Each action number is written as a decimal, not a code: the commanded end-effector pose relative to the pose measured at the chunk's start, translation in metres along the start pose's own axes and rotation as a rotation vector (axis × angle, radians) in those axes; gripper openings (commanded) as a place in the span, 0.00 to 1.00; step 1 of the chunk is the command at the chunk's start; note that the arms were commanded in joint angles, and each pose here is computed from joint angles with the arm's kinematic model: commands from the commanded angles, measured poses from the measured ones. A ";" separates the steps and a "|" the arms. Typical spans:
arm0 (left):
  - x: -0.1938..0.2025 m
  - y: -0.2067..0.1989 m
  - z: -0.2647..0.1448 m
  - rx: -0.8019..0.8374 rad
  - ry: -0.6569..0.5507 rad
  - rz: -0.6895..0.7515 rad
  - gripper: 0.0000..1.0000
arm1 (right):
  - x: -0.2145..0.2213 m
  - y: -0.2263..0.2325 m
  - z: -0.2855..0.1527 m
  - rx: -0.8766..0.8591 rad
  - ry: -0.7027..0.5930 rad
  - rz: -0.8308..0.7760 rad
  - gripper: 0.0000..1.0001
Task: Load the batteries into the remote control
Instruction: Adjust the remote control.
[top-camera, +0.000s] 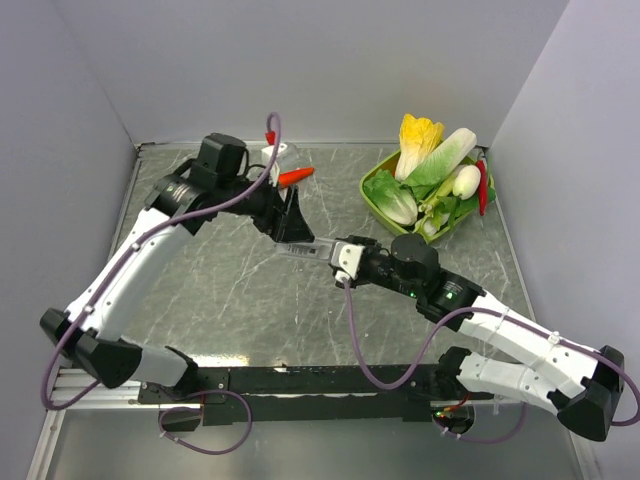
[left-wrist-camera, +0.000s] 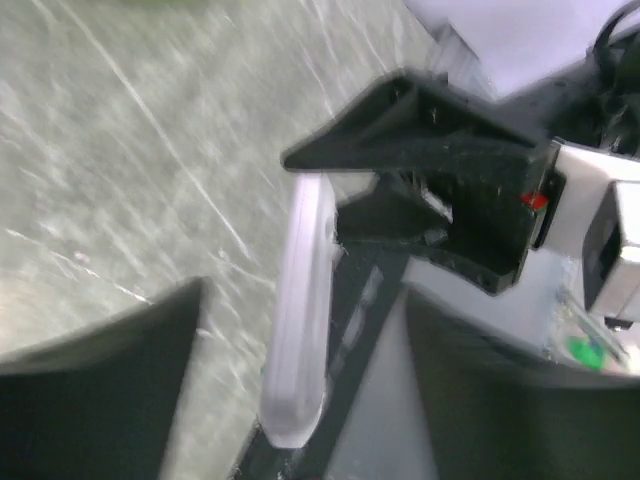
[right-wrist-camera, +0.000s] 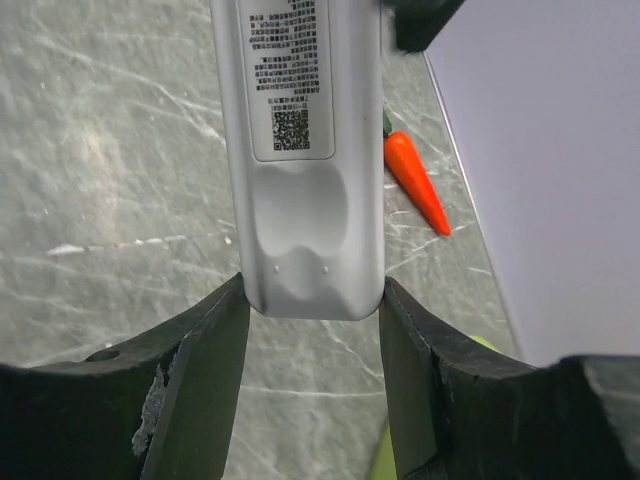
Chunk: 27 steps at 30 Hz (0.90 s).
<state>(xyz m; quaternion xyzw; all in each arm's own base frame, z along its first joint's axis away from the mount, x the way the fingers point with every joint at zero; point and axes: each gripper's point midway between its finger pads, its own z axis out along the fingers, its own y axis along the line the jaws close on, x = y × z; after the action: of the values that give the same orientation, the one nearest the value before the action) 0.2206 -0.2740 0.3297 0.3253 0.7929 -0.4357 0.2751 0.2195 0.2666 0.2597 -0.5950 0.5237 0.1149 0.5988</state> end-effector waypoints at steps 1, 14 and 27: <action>-0.070 -0.012 -0.052 -0.158 -0.388 0.107 0.98 | -0.026 -0.013 -0.002 0.109 -0.133 0.209 0.00; -0.052 -0.005 -0.101 -0.130 -0.992 -0.199 0.99 | -0.046 -0.043 -0.004 0.349 -0.319 0.957 0.00; -0.038 -0.017 -0.028 -0.084 -0.923 -0.226 0.99 | -0.063 -0.032 0.012 0.396 -0.324 0.969 0.00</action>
<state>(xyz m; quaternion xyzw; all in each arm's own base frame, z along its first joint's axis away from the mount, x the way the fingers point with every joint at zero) 0.2218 -0.2655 0.3474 0.0194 0.6821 -0.5115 0.5223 0.2214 0.2951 0.2945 -0.1735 0.6763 0.3522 0.6233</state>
